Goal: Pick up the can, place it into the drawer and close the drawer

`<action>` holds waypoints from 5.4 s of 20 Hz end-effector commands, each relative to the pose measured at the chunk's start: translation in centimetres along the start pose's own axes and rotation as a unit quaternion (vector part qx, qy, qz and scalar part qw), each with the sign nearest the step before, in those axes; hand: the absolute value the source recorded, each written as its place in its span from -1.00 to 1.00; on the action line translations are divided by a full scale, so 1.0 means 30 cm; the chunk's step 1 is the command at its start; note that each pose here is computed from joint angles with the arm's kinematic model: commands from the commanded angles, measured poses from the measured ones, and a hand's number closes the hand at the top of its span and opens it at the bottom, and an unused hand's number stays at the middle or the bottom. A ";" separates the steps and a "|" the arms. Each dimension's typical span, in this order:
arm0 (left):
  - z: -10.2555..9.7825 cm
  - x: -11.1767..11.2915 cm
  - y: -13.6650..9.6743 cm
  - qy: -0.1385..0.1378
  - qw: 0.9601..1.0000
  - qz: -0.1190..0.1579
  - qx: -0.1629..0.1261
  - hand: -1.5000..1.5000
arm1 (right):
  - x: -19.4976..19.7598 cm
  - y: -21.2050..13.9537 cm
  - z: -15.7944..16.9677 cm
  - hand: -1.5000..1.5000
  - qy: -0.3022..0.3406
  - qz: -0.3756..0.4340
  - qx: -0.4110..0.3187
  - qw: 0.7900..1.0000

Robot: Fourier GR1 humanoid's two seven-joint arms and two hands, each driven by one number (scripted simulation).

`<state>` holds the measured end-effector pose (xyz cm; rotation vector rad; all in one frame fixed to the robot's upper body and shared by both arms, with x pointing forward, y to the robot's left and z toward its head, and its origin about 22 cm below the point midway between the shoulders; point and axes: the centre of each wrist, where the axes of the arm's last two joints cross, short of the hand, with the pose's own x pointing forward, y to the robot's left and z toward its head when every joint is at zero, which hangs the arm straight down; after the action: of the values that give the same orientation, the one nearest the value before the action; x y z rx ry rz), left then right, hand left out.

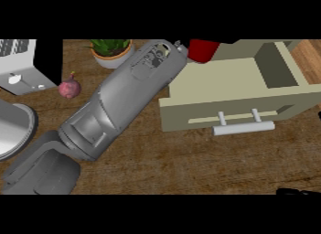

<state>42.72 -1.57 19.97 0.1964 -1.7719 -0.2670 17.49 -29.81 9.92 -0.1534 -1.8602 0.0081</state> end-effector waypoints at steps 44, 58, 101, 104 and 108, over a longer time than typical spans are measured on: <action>0.025 -0.018 -0.030 -0.014 0.995 0.048 0.085 -1.00 | 0.124 0.131 -0.128 -1.00 -0.132 0.362 0.087 0.919; 0.039 -0.004 -0.005 0.008 0.995 0.057 0.083 -1.00 | -0.159 0.295 -0.236 -1.00 -0.075 0.524 0.097 0.843; 0.243 -0.149 0.498 0.034 0.996 0.041 0.067 -1.00 | -0.366 0.404 -0.780 -1.00 -0.098 0.590 -0.044 0.800; 0.279 -0.217 0.476 0.040 0.996 0.039 0.067 -1.00 | -0.321 0.403 -0.826 -1.00 -0.097 0.581 -0.042 0.807; 0.275 -0.196 0.481 0.038 0.996 0.035 0.074 -1.00 | -0.274 0.419 -0.867 -1.00 -0.096 0.581 -0.050 0.806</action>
<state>36.27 14.20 17.33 0.2315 -1.7249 -0.0831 44.62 -21.56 5.93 -1.4022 -1.6538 0.8378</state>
